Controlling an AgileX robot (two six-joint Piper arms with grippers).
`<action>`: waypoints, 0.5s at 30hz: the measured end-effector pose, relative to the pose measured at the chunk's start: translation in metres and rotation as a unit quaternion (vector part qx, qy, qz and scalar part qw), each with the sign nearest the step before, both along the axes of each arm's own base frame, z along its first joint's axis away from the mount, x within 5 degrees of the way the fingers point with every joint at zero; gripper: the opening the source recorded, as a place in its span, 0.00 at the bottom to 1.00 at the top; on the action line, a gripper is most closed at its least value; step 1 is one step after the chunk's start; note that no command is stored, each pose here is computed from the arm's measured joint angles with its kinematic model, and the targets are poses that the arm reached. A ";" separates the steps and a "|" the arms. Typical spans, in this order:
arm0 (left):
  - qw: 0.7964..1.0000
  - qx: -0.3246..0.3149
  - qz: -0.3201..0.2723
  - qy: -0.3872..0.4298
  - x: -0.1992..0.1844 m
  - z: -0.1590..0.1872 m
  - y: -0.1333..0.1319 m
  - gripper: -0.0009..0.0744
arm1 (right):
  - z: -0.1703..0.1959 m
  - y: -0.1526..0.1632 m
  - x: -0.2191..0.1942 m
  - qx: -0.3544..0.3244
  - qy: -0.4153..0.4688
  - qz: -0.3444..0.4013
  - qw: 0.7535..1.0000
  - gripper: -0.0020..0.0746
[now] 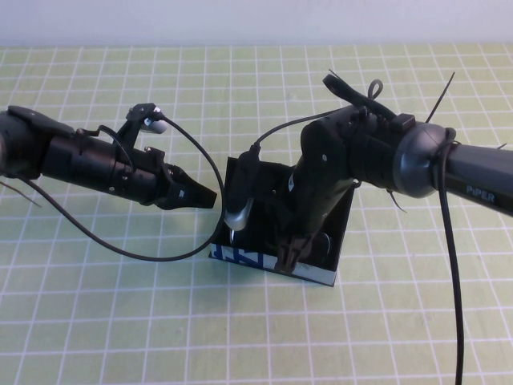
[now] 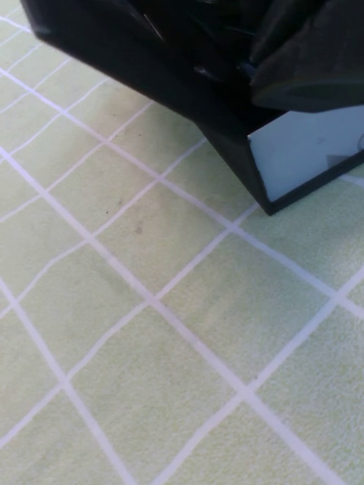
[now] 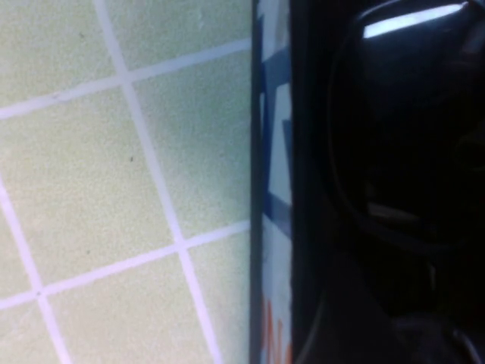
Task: Take glasses out of glasses case
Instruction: Pick up the glasses from the glasses case
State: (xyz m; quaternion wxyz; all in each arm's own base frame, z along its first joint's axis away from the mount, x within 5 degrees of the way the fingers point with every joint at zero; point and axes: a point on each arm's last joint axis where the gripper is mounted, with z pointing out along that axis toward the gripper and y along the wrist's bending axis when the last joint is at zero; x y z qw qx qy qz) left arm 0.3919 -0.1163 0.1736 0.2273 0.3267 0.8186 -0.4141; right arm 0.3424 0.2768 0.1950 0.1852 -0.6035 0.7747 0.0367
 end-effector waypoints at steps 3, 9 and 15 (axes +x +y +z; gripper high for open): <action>1.000 0.000 0.000 0.000 0.000 0.000 0.000 0.01 | -0.003 0.000 0.000 -0.002 0.002 0.000 1.000 0.38; 1.000 0.000 0.000 0.000 0.000 0.000 0.000 0.01 | -0.002 0.001 0.000 0.004 0.004 -0.002 1.000 0.14; 1.000 0.000 0.000 0.000 0.000 0.000 0.000 0.01 | 0.006 0.000 0.000 0.007 -0.006 -0.008 1.000 0.10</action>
